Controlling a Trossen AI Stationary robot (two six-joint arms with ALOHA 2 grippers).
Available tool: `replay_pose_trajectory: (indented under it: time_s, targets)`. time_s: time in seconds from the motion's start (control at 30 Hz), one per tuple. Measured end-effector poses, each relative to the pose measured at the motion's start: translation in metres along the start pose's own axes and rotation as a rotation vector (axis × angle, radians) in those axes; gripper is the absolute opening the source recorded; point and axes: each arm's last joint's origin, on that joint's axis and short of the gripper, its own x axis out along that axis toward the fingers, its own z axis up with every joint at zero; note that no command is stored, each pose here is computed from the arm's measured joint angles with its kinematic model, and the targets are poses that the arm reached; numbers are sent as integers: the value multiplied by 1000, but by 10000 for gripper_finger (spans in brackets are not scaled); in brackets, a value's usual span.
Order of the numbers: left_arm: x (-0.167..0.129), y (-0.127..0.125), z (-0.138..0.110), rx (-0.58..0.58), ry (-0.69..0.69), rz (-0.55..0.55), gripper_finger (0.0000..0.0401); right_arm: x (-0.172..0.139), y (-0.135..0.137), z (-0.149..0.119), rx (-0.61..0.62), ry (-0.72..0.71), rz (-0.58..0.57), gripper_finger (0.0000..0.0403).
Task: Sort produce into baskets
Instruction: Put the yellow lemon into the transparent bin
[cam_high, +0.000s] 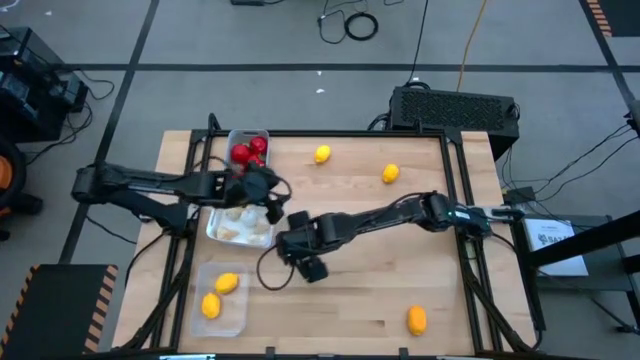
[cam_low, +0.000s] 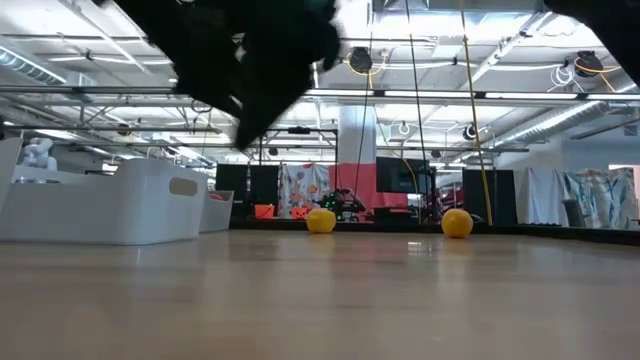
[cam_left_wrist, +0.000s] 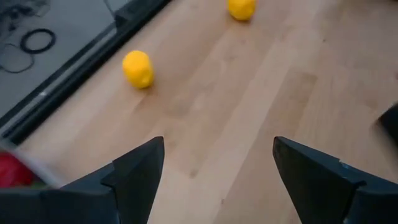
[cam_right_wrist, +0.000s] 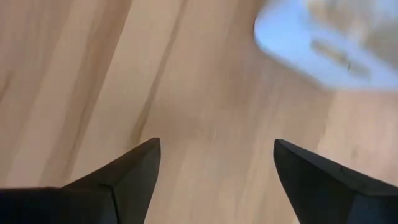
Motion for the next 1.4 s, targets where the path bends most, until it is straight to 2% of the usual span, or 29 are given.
replay_pose_trajectory:
  time_s: [0.07,0.17,0.27,0.43,0.57,0.7,0.87,0.97,1.1,1.4]
  targets:
    - [21,1,2,15,7,-15,308,-10,-2,-8,26,75,8,302]
    - [50,7,4,47,47,27,308,-21,0,-28,53,214,-42,302]
    - [74,15,9,58,61,54,308,-40,0,-54,111,247,-115,302]
    - [104,30,21,47,49,39,308,-77,5,-122,298,140,-200,302]
    - [126,49,34,-6,58,81,308,-95,15,-185,476,-11,-205,302]
    - [153,63,45,-48,76,93,308,-96,26,-238,615,-157,-175,302]
    - [185,74,53,-186,98,141,308,-91,34,-283,730,-295,-116,302]
    - [200,76,61,-198,87,154,308,-87,38,-300,767,-324,-88,302]
    - [215,85,67,-207,130,190,308,-85,41,-309,792,-332,-68,302]
    - [250,113,61,-291,316,214,308,-87,46,-307,750,-352,-47,302]
